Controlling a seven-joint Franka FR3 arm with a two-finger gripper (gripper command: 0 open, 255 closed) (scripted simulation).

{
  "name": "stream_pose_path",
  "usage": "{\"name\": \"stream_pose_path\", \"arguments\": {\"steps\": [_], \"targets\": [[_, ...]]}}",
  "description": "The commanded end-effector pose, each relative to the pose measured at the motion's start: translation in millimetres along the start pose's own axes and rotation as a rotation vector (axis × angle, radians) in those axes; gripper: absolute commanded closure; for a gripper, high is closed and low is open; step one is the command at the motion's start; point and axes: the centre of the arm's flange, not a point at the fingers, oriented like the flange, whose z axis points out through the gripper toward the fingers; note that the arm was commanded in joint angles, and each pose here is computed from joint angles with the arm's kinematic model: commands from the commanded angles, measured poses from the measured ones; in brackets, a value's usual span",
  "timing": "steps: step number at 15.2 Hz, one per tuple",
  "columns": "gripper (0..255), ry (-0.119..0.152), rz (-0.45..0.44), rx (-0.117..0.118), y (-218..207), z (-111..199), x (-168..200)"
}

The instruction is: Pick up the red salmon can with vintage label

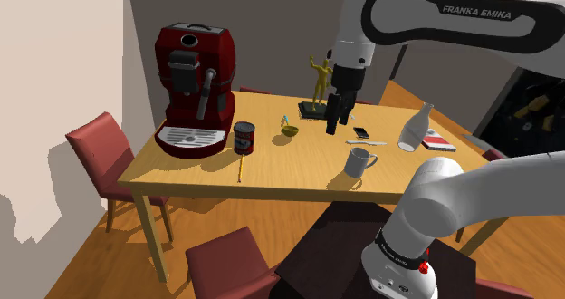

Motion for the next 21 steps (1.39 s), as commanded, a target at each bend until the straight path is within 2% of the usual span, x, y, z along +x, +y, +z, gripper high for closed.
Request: {"name": "stream_pose_path", "arguments": {"steps": [1,21], "targets": [[0,0.0,0.0,0.0,0.0,0.0,0.0],[0,0.058,-0.254,-0.049,78.3,82.0,225.8]]}}
